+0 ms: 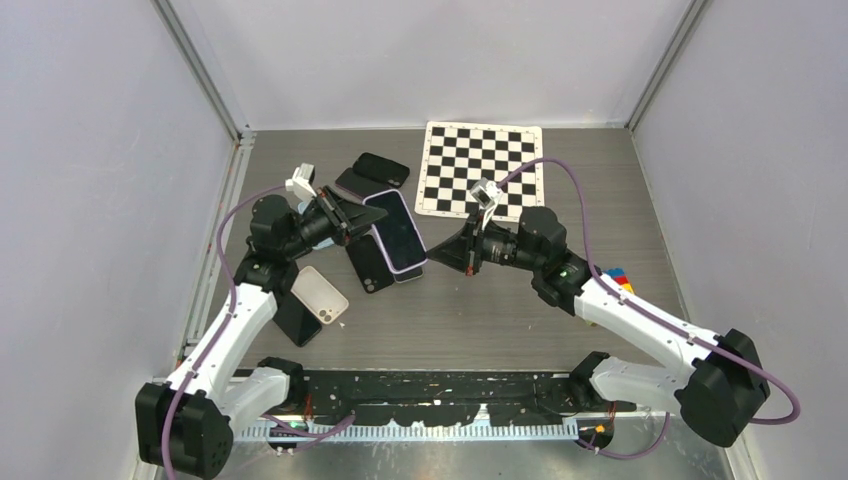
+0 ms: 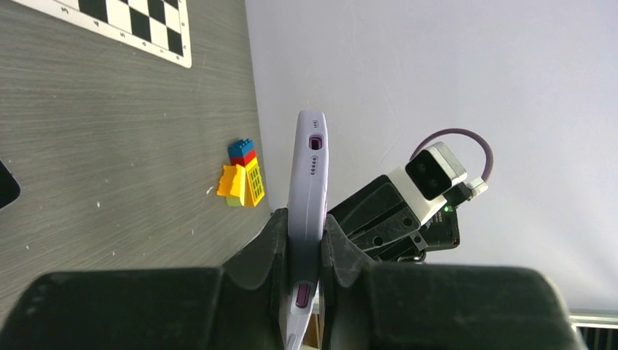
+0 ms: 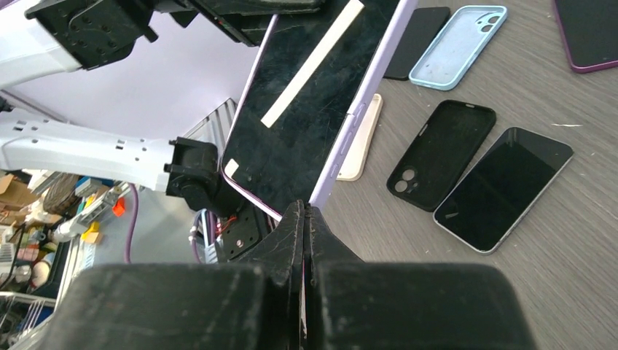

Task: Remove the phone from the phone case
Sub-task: Remove the phone case from the phone.

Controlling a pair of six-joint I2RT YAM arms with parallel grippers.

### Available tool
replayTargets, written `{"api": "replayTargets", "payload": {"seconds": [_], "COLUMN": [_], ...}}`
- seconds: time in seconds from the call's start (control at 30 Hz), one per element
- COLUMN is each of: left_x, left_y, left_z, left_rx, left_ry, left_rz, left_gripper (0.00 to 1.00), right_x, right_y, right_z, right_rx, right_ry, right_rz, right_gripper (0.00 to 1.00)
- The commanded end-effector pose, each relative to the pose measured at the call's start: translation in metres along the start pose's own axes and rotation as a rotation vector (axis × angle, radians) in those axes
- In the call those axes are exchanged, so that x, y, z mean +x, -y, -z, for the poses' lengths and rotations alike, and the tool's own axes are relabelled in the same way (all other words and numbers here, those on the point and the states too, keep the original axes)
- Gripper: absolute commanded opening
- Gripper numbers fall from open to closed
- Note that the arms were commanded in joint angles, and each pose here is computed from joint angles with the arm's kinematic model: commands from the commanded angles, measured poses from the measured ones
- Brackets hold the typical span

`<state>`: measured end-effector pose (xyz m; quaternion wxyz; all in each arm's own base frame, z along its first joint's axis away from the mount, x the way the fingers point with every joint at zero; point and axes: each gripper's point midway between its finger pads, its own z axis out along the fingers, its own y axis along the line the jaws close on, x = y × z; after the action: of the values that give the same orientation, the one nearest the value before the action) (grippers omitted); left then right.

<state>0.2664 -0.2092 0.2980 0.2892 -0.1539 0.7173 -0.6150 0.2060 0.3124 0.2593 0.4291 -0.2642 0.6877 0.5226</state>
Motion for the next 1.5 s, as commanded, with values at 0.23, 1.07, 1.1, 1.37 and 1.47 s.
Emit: {"api": "replayTargets", "payload": {"seconds": [0.23,1.07,1.1,1.37,1.47], "left_x": [0.003,-0.003,-0.002,0.002,0.004], "left_y": [0.119,0.107,0.107,0.108,0.108], "left_z": [0.031,0.025,0.025,0.028,0.028], "left_rx": [0.344,0.314,0.314,0.32,0.322], "left_ry": [0.003,0.031,0.026,0.007,-0.001], "left_rz": [-0.096,-0.084,-0.085,-0.097,-0.101], "left_gripper": [0.0,0.0,0.0,0.0,0.0], "right_x": [0.068,-0.025,-0.027,-0.055,-0.065], "right_y": [0.073,-0.057,-0.063,-0.089,-0.094], "right_z": [0.008,0.038,0.039,0.034,0.032], "right_rx": [0.336,-0.116,-0.148,-0.272,-0.294], "right_ry": [-0.184,0.025,0.021,0.071,0.097], "right_rz": [-0.092,-0.071,-0.066,-0.104,-0.122], "right_gripper": [0.01,0.73,0.77,0.73,0.66]}}
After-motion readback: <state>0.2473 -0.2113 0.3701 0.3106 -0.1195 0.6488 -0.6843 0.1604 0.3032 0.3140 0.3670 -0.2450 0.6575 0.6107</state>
